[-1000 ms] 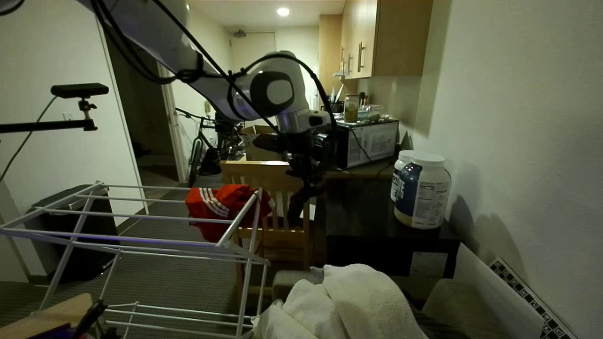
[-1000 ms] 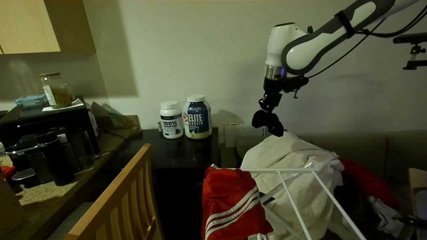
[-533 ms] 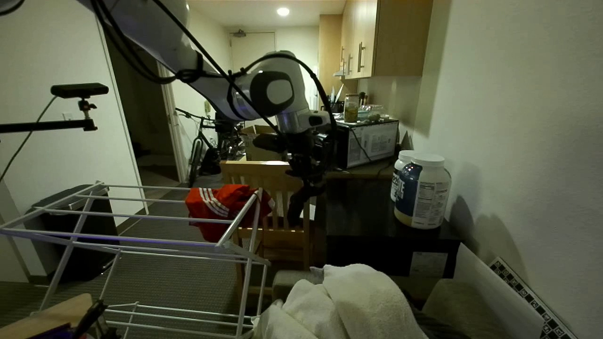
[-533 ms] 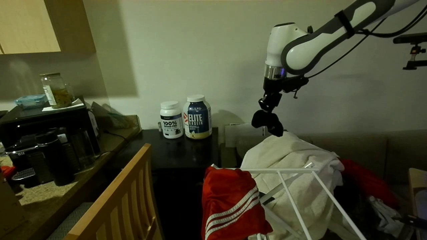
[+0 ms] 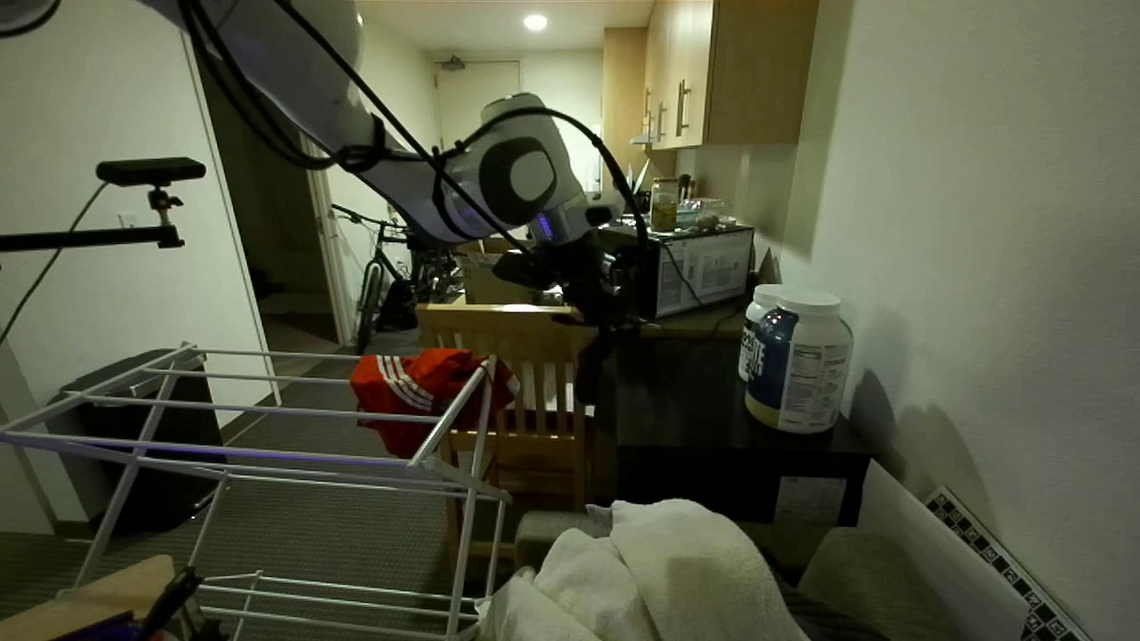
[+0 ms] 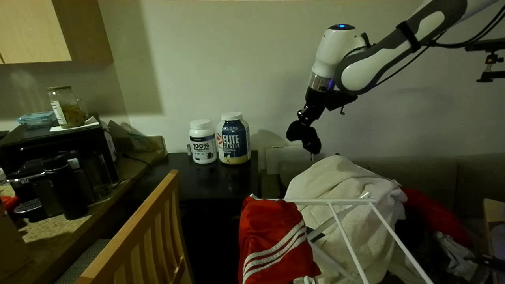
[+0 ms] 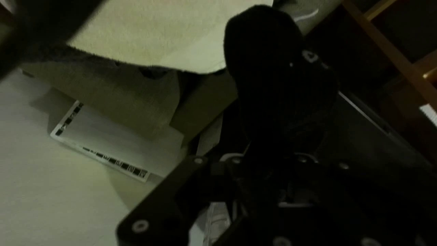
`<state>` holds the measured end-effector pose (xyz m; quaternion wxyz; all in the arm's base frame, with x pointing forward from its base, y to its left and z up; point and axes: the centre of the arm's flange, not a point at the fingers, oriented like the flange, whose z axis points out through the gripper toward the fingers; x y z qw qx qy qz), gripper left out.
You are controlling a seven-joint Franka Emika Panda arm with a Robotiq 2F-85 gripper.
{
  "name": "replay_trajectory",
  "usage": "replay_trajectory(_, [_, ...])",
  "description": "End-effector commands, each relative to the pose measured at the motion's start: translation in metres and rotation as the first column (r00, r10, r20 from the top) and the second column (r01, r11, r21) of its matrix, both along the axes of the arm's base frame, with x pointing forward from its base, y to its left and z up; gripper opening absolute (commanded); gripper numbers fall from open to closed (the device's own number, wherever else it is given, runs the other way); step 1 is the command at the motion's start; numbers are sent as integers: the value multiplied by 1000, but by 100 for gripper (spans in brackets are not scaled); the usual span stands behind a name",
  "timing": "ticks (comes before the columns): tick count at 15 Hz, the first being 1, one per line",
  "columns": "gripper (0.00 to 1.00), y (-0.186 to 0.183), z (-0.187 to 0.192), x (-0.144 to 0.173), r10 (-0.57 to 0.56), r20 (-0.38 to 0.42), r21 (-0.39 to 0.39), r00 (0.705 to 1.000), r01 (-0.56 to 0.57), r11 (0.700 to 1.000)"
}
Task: Remove the sock and short from the cloth hanger
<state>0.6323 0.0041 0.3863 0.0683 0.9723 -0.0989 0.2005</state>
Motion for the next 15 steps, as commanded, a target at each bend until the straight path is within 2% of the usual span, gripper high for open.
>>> replay_trajectory(1, [43,-16,1,18,-62,186,-37,981,70,997])
replay_trajectory(3, [56,-32,6,27,-103,278,-43,955,120,992])
replay_trajectory(6, [74,-53,10,36,-170,401,-59,900,210,976])
replay_trajectory(7, [81,-58,11,37,-203,429,-69,880,256,964])
replay_trajectory(8, [88,-63,12,38,-229,422,-79,877,287,955])
replay_trajectory(9, [93,-65,11,37,-226,370,-83,901,274,958])
replay_trajectory(10, [98,-65,8,37,-229,340,-80,912,271,959])
replay_trajectory(11, [100,-61,3,33,-203,284,-64,937,230,971])
replay_trajectory(15, [100,-24,-18,22,-135,150,5,979,136,991])
